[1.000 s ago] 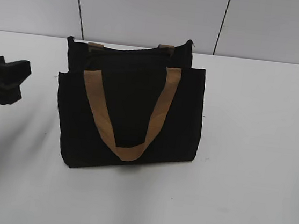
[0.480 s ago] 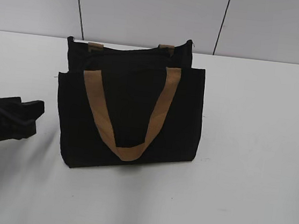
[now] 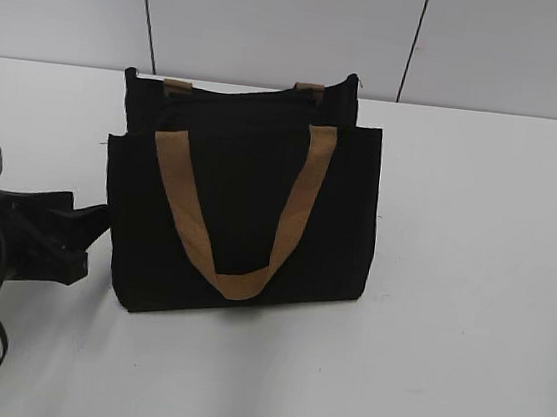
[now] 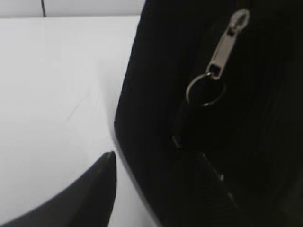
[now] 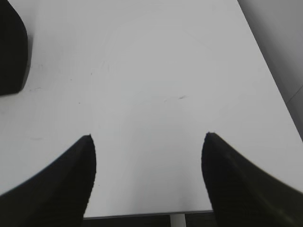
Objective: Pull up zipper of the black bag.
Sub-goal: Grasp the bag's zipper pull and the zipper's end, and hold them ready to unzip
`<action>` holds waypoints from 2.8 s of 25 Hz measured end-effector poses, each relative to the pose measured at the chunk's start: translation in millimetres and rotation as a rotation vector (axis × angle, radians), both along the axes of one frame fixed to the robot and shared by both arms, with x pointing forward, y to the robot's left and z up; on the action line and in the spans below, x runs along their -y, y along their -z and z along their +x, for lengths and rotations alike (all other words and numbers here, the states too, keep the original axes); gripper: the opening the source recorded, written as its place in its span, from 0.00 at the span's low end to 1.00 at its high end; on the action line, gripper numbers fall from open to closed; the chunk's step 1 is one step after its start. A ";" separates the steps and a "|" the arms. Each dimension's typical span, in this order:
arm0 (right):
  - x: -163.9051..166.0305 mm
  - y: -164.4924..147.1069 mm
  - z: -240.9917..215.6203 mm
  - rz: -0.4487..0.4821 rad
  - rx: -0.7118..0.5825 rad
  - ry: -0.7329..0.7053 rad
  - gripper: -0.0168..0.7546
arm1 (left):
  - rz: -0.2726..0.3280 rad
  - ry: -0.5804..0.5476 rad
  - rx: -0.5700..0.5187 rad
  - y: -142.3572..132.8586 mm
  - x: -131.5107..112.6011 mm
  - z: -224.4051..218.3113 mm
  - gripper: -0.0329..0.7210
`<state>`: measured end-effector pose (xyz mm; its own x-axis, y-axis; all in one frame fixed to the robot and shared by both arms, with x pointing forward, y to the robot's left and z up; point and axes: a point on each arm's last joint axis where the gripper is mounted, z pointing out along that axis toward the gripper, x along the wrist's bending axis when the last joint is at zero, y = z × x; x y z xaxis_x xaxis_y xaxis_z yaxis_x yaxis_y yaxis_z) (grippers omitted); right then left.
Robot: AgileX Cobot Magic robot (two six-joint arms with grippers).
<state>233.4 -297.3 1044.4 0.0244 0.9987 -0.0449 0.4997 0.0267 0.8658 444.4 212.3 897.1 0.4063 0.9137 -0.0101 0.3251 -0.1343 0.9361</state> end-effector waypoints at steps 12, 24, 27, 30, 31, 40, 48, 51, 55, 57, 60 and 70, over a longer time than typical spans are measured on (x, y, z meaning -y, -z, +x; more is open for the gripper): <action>0.0 0.0 0.0 0.000 0.000 0.000 0.72 | -0.010 0.074 -0.036 28.4 -12.8 6.4 0.58; 0.0 0.0 0.0 0.000 0.000 0.000 0.72 | -0.047 0.242 0.013 26.8 -9.5 29.7 0.58; 0.0 0.0 0.0 0.000 0.000 0.000 0.72 | -0.049 0.257 0.038 23.9 -7.5 35.8 0.58; 0.0 0.0 0.0 0.000 0.000 0.000 0.72 | -0.075 0.246 0.049 20.9 -6.6 43.2 0.58; 0.0 0.0 0.0 0.000 0.000 0.000 0.72 | -0.082 0.245 0.054 20.0 -6.1 45.8 0.58; 0.0 0.0 0.0 0.000 0.000 0.000 0.72 | -0.121 0.316 0.031 28.2 2.0 58.8 0.55; 0.0 0.0 0.0 0.000 0.000 0.000 0.72 | -0.122 0.334 0.029 28.5 2.7 58.0 0.45; 0.0 0.0 0.0 0.000 0.000 0.000 0.72 | -0.122 0.334 0.029 28.5 2.8 58.0 0.32; 0.0 0.0 0.0 0.000 0.000 0.000 0.72 | -0.122 0.336 0.029 28.5 2.9 57.9 0.08; 0.0 0.0 0.0 0.000 0.000 0.000 0.72 | -0.121 0.335 0.032 27.5 2.8 58.0 0.06; 0.0 0.0 0.0 0.000 0.000 0.000 0.72 | -0.116 0.331 0.064 17.9 1.4 59.3 0.06; 0.0 0.0 0.0 0.000 0.000 0.000 0.72 | -0.050 0.269 0.323 -67.3 -10.7 54.8 0.06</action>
<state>233.4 -297.3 1044.4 0.0244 0.9987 -0.0449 0.4997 0.0267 0.8658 499.2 223.0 964.4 0.6202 0.7760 0.1152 -0.0267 -0.1259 0.9917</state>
